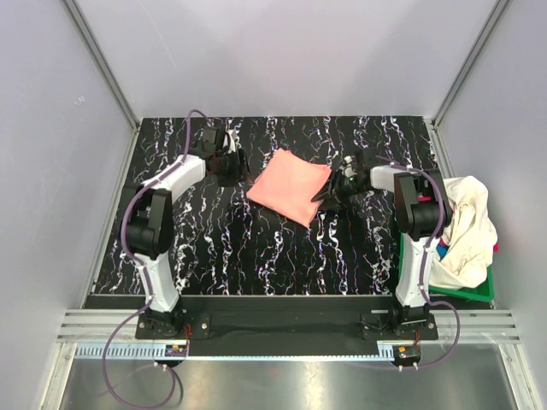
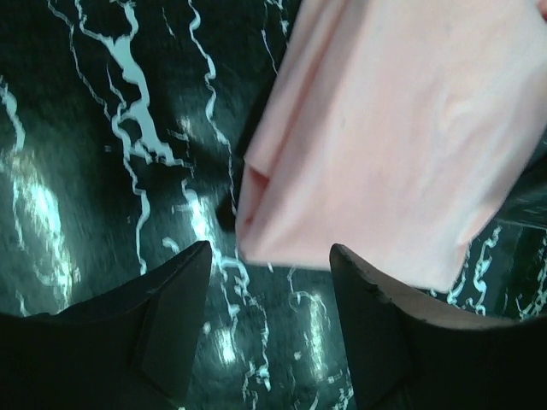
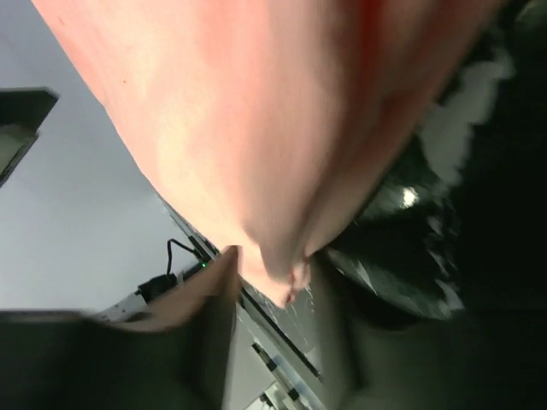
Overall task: Fold and stack the t-shirts
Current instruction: Neatly place the folded tshirt to the corner
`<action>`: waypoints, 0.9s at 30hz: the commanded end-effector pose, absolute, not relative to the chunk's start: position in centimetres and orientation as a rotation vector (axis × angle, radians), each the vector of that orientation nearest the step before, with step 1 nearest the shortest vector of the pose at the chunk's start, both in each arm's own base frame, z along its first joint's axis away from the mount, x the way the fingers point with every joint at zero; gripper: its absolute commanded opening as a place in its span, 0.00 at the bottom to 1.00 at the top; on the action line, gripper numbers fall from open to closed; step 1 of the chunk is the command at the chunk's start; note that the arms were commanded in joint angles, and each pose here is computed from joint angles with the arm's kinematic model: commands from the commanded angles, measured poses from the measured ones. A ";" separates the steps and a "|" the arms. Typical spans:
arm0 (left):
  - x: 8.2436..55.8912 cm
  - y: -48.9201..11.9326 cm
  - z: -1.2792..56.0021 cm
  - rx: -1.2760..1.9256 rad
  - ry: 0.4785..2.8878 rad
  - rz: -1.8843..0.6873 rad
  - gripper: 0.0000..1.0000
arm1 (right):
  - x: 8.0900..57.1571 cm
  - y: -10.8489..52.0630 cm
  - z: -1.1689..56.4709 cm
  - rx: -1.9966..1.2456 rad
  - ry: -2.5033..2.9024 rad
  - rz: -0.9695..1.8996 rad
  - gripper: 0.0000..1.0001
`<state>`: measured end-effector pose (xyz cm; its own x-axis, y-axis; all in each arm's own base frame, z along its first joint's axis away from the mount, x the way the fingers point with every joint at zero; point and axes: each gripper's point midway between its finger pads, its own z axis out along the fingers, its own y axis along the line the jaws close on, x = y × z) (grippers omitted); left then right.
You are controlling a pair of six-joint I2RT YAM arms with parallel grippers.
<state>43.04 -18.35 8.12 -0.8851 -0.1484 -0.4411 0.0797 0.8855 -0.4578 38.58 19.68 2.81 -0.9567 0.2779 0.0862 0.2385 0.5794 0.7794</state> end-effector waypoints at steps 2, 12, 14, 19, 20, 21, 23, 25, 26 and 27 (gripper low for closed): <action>42.2 -17.1 15.8 -0.072 2.409 -0.625 0.63 | 38.4 21.5 0.9 0.513 2.733 1.357 0.34; 35.0 -14.1 18.3 -0.143 2.420 -0.549 0.63 | 29.4 32.1 3.7 0.403 2.767 1.435 0.15; 33.9 -13.7 18.5 -0.164 2.432 -0.542 0.63 | 27.4 35.2 5.8 0.301 2.762 1.541 0.20; 32.7 -13.2 18.0 -0.197 2.459 -0.491 0.66 | 23.6 37.2 9.9 0.090 2.740 1.645 0.57; 32.6 -13.3 17.9 -0.191 2.469 -0.479 0.67 | 23.4 36.6 11.9 0.035 2.697 1.640 0.69; 32.5 -13.8 17.9 -0.177 2.474 -0.466 0.67 | 22.3 35.2 11.5 0.060 2.791 1.563 0.99; 32.1 -14.7 17.5 -0.164 2.496 -0.465 0.67 | 22.6 33.4 13.7 -0.082 2.733 1.475 1.00; 31.8 -15.8 16.8 -0.164 2.525 -0.456 0.66 | 22.7 30.7 13.6 -0.072 2.756 1.373 1.00; 31.3 -15.7 16.3 -0.189 2.556 -0.422 0.66 | 23.0 29.8 14.4 -0.064 2.723 1.369 1.00; 30.8 -15.7 15.7 -0.209 2.574 -0.380 0.66 | 23.4 29.0 14.3 -0.047 2.719 1.356 1.00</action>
